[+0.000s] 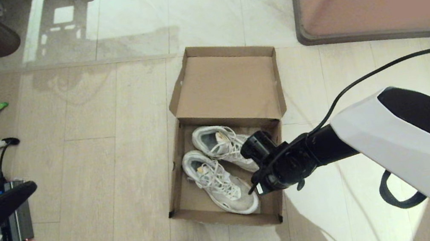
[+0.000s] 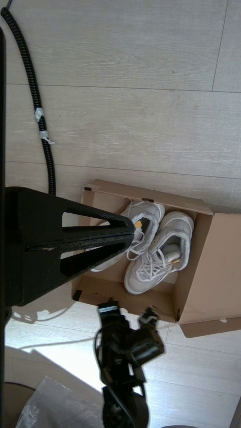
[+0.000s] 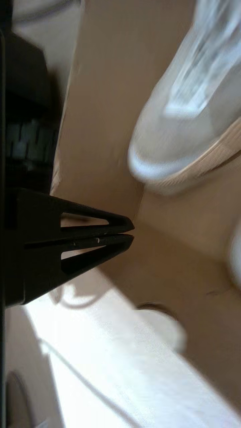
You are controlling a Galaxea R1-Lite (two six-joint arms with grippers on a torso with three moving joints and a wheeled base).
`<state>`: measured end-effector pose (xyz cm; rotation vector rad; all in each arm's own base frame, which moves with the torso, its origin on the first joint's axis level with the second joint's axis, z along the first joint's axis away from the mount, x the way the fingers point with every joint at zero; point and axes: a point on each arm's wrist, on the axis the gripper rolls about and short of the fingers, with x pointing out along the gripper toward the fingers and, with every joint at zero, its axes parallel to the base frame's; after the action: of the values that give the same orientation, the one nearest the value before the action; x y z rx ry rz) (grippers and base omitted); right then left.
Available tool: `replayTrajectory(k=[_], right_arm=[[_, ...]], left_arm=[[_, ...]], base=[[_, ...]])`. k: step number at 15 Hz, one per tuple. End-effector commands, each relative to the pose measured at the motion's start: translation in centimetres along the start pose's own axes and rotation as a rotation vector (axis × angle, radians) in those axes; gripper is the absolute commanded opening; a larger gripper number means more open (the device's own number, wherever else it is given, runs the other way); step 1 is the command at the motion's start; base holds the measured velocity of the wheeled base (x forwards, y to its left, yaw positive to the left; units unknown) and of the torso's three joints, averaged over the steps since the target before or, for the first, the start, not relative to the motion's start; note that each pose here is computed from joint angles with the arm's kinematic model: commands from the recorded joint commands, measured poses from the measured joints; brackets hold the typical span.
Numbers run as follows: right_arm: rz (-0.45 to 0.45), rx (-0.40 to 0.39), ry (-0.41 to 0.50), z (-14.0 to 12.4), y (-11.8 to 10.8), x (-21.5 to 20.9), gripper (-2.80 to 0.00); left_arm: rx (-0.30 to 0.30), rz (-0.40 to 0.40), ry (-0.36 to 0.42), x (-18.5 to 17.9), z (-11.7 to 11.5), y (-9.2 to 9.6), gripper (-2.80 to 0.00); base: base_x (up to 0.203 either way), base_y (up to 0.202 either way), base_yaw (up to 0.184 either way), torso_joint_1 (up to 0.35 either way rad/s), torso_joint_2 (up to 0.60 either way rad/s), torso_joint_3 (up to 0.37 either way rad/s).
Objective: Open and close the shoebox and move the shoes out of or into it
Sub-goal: Close the shoe box
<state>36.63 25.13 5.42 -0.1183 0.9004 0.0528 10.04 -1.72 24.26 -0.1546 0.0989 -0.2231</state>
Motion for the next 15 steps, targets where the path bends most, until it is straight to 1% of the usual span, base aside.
replayTrajectory(k=[1,6,9,12,13,15], right_arm=[[-0.032,-0.008,0.050,-1.2,-0.8,1.1,-2.80],[-0.077,0.020,0.089,-1.8,-3.1,2.2,-2.80],[-0.095,0.028,0.112,-2.2,-4.3,1.7,-2.80],[-0.119,0.038,0.139,-3.1,-6.1,0.7,-2.80],[-0.121,0.042,0.138,-3.5,-6.6,0.3,-2.80],[-0.100,0.046,0.089,-3.4,-7.0,-1.7,-2.80]], left_arm=[[-0.002,0.003,0.011,0.6,0.2,0.0,-2.80],[-0.002,0.003,0.007,0.8,0.4,0.0,-2.80],[-0.002,0.002,0.013,0.9,0.4,0.0,-2.80],[-0.006,0.003,0.019,1.0,0.2,0.0,-2.80],[-0.009,0.003,0.022,1.1,0.2,0.0,-2.80],[-0.011,0.002,0.035,1.8,0.2,0.1,-2.80]], base=[[0.000,0.000,0.000,0.000,0.00,0.000],[0.000,0.000,0.000,0.000,0.00,0.000],[0.000,0.000,0.000,0.000,0.00,0.000],[0.000,0.000,0.000,0.000,0.00,0.000],[0.000,0.000,0.000,0.000,0.00,0.000],[0.000,0.000,0.000,0.000,0.00,0.000]])
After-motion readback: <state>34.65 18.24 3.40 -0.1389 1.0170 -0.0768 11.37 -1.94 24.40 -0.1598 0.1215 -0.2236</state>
